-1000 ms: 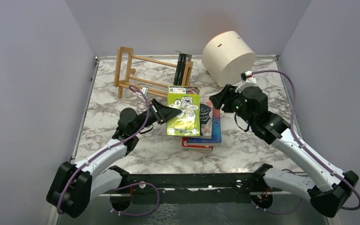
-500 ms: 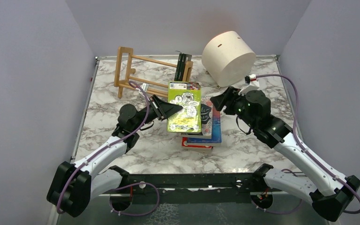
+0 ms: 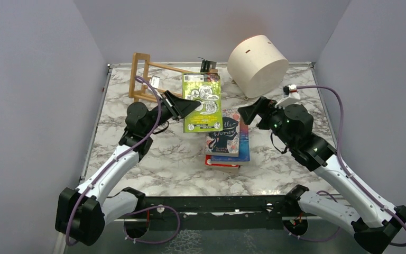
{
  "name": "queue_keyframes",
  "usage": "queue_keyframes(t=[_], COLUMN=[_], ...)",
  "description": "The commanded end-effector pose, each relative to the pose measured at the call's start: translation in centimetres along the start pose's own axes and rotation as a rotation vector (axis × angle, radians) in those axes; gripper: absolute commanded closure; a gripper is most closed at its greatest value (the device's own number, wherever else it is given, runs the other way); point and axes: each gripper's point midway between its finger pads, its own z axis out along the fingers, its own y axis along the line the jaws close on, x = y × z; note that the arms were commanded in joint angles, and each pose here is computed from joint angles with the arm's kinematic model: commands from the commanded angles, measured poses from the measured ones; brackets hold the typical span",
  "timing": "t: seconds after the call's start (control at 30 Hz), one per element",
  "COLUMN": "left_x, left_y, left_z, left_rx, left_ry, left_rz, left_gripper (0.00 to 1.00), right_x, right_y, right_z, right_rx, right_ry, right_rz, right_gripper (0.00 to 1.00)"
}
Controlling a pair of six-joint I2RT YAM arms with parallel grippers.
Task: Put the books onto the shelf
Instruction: Pick up the book from the center of the board, then place the book on the shelf.
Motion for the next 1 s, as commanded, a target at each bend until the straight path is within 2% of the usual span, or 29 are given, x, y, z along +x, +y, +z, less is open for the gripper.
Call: queue_keyframes(t=[0.0,0.23,0.4,0.53,0.63,0.73,0.97], left_x=[-5.4,-13.8,-16.7,-18.5,-19.2,-19.2,-19.0], left_y=[-2.4,-2.0,-2.0,-0.4,1.6,4.3,11.1], left_z=[-0.1,-2.3,-3.1,-3.6,-3.2,-2.1,1.5], left_rx=[-0.027,-0.376,-0.437,-0.504,-0.557,-0.593,-0.639], left_ry=[-0.137,-0.36,-0.463,-0.543,-0.546,-0.518,-0.422], left_rz=[0.163,0.509,0.673,0.851,0.979,1.048,1.064], left_gripper=[1.0,1.0,1.0,1.0,1.0,1.0,1.0], right_x=[-0.5,-1.4,-1.8,-1.2,-0.7,-0.2,0.3], right_y=[-0.8,-1.0,-1.0,-1.0,-1.0,-1.2,-1.0], right_z=[-0.6,-1.8,-2.2,-2.0,-1.8,-1.6,-1.5], right_rx=[0.029,0.026,0.021,0.011,0.001,0.004,-0.014], right_ry=[-0.032,-0.071,-0.085,-0.068,-0.056,-0.046,-0.037], right_rz=[-0.009,-0.015,-0.022,-0.024,-0.026,-0.028,-0.009], right_gripper=[0.02,0.01,0.01,0.01,0.01,0.01,0.01])
